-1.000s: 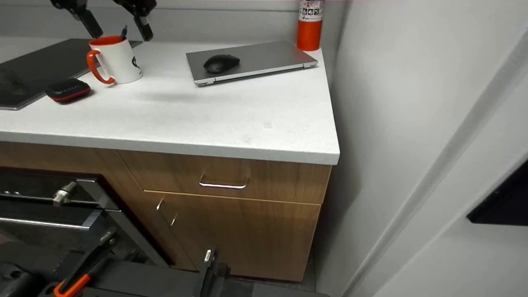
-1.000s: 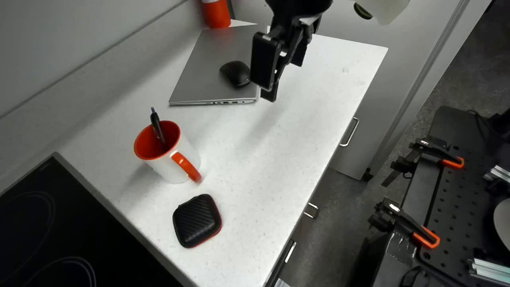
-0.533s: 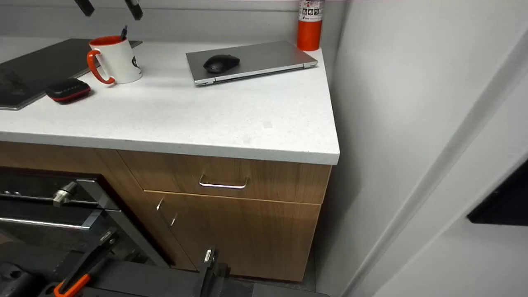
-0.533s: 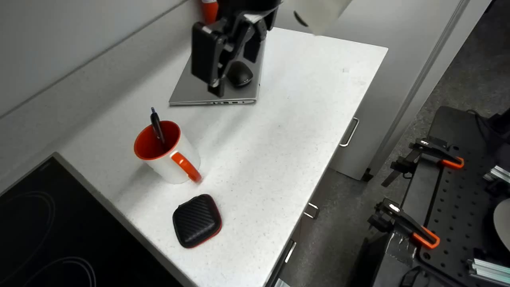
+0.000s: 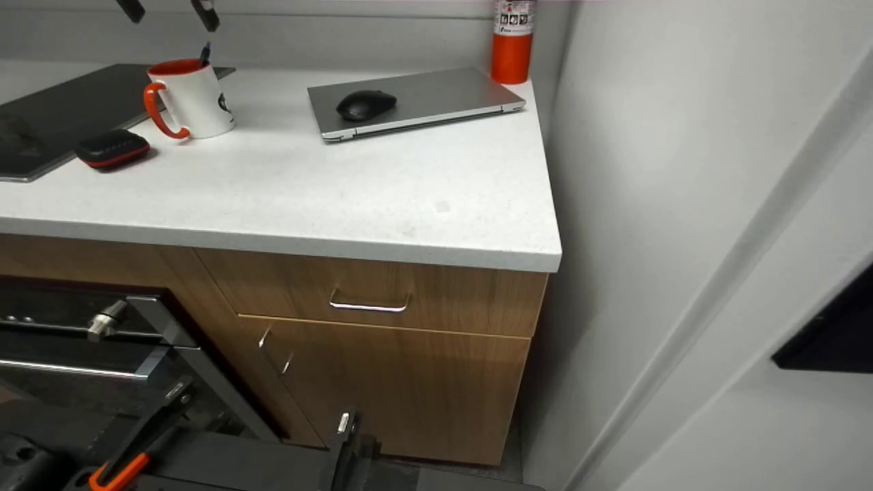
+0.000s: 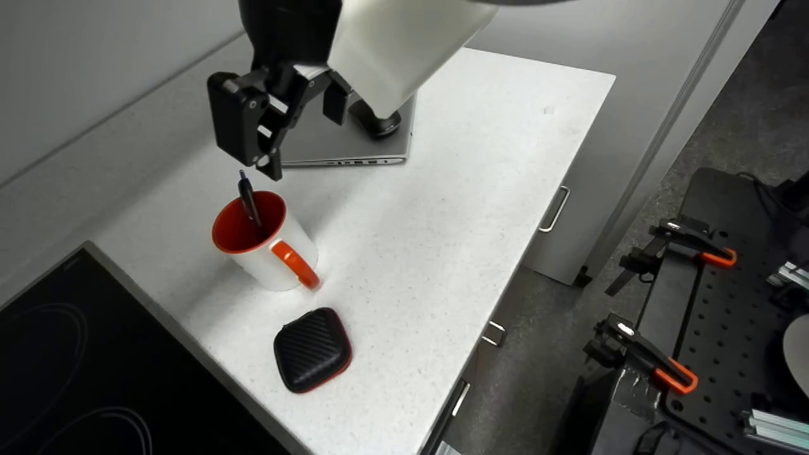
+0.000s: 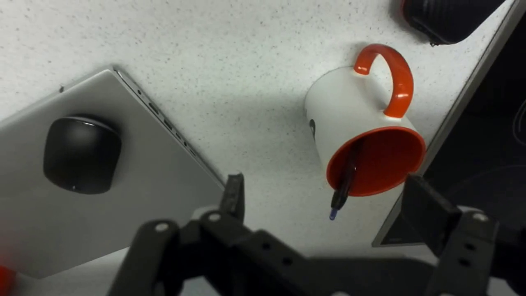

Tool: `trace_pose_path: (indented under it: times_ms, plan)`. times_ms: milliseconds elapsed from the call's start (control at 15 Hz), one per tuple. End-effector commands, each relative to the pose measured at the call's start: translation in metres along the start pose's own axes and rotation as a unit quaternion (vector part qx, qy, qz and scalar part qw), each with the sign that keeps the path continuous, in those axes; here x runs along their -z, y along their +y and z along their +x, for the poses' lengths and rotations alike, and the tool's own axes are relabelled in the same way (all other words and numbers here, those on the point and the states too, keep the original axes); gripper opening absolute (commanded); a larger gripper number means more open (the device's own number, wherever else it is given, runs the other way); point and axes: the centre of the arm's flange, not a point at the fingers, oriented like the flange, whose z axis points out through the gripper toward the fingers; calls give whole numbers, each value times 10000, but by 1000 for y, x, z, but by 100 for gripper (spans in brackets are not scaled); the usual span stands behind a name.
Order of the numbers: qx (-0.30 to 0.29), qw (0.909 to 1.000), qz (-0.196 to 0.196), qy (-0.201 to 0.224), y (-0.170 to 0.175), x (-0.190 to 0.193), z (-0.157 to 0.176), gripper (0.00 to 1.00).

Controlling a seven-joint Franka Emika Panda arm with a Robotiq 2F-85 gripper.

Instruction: Put the pen on the countertop

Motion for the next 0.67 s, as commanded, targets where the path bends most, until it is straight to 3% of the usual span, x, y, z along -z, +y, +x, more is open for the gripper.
trace_pose_path:
  times_ms: [0,200,600]
  plan:
    - [-8,10000,-5,8,1,1,0,100]
    - [-8,10000,-5,10,1,1,0,100]
    - [-101,9997,191,81,-1,-16,32,100]
